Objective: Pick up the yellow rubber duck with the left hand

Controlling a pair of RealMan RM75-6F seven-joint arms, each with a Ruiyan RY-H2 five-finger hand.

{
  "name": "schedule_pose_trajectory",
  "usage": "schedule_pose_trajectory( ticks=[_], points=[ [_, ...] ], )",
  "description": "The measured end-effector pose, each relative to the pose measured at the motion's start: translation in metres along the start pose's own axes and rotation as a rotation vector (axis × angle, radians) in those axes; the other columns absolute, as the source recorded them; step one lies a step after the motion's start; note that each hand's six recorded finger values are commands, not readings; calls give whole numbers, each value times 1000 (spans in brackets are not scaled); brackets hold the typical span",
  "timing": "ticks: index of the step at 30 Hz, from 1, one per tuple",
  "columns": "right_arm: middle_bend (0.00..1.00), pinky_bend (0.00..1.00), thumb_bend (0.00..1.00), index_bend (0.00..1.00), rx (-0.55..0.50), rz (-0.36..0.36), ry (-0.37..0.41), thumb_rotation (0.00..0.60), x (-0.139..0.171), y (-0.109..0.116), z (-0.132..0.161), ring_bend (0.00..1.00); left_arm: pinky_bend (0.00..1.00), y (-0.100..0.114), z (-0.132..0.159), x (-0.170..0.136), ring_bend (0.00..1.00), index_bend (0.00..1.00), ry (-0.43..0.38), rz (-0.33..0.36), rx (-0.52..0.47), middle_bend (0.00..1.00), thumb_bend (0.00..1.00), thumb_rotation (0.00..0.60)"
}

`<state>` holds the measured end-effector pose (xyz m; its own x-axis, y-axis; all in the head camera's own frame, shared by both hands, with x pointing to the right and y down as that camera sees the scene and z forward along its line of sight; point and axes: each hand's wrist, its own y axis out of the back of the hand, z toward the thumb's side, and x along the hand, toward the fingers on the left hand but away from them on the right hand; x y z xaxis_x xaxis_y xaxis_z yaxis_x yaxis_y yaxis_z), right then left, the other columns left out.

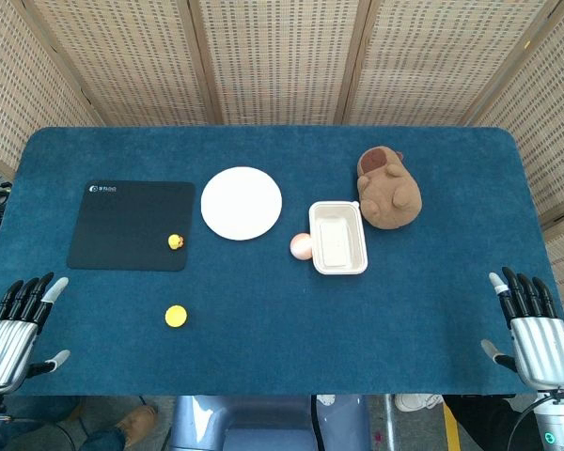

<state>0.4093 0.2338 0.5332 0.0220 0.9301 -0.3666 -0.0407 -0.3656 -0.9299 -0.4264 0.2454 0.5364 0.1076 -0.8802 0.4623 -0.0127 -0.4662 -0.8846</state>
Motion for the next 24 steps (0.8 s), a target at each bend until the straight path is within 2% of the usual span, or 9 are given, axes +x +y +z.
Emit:
schedule_pose_trajectory(
  ticks=[9,13,19,24],
  points=[
    [0,0,0,0,-14,-7,-3,600,1,3,-1,0,0,-4,0,2,0,0,-1,-18,4,0,71,600],
    [0,0,0,0,-24,-9,-1,600,0,4,-1,0,0,-9,2,12,0,0,-7,-37,3,0,69,600],
    [0,0,0,9,-36,-7,5,600,-4,3,-2,0,0,-17,12,68,0,8,-30,-79,-14,0,75,600],
    [0,0,0,20,-37,-3,-19,600,-11,-1,-9,0,0,-27,38,140,0,163,-87,-141,-36,0,128,600]
  ],
)
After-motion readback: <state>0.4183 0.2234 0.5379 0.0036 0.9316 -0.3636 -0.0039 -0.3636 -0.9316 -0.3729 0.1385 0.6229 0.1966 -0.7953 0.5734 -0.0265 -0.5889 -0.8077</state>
